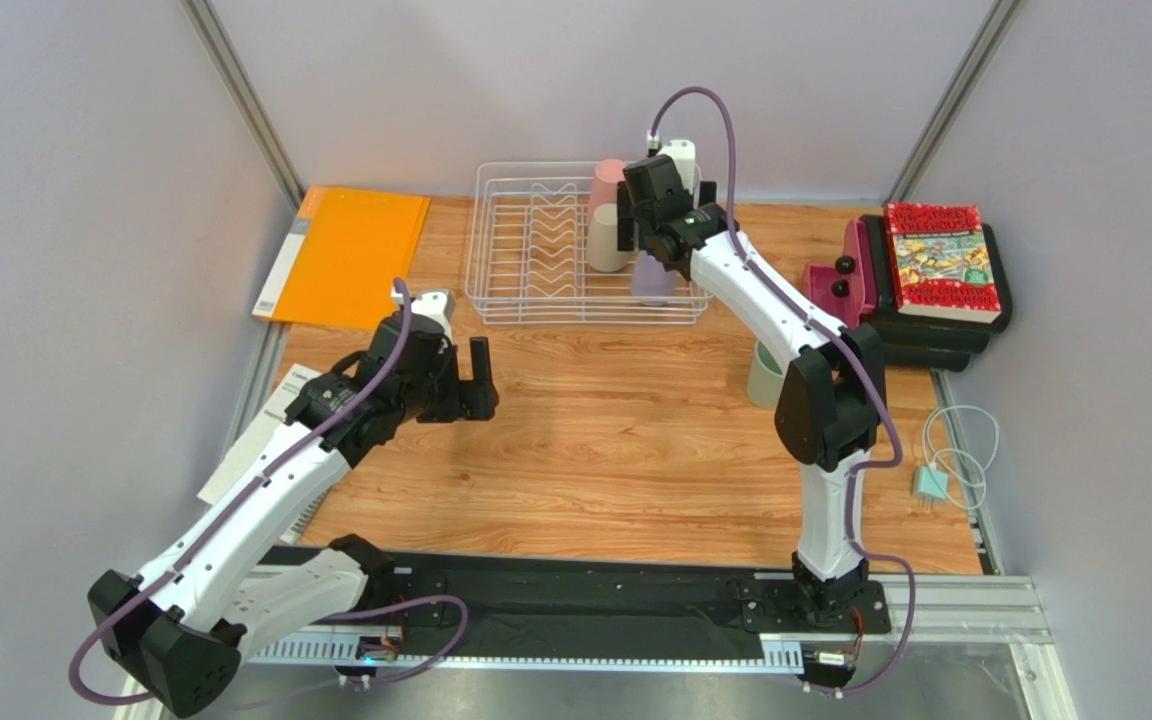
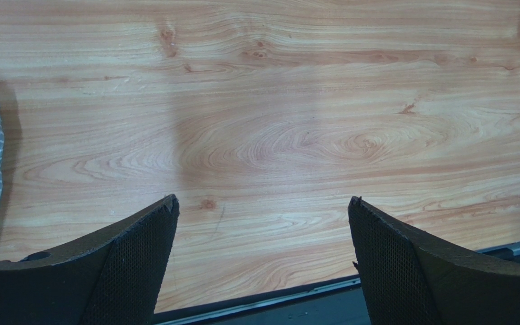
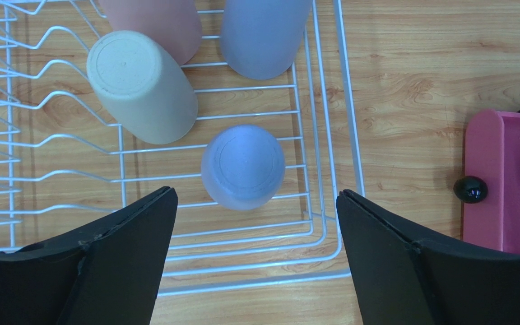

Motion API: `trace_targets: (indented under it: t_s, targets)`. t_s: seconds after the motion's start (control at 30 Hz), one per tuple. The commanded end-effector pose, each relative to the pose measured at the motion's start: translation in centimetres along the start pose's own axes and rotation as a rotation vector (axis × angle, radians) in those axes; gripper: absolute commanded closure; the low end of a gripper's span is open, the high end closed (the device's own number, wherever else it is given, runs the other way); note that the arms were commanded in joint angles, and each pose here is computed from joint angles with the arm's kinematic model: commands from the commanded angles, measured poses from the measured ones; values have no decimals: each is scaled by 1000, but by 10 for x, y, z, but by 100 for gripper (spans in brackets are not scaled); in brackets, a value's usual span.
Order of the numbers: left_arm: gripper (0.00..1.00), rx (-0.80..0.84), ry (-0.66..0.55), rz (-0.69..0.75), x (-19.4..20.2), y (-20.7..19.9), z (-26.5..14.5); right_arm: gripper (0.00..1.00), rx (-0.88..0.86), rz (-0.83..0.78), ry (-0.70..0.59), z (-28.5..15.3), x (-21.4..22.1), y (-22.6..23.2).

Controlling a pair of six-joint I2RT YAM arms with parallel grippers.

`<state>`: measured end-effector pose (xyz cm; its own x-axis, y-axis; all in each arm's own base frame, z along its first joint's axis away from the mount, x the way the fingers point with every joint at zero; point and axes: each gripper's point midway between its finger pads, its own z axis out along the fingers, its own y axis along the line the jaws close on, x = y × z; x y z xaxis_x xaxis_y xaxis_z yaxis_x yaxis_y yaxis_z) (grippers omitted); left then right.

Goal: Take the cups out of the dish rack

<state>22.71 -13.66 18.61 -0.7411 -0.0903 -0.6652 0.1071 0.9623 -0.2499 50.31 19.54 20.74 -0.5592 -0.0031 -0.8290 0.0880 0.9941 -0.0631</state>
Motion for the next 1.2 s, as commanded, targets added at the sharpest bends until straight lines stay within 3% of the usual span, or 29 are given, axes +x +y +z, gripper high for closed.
trace_targets:
  t_s: [0.0, 0.7, 1.17]
  targets:
    - [0, 23, 1, -16, 0, -7, 8, 7, -36, 36, -36, 9, -16, 9]
    - [0, 17, 36, -7, 9, -5, 20, 9, -17, 18, 7, 60, 13, 17]
    - [0, 27, 61, -19, 11, -10, 29, 37, -27, 45, 39, 70, 25, 6]
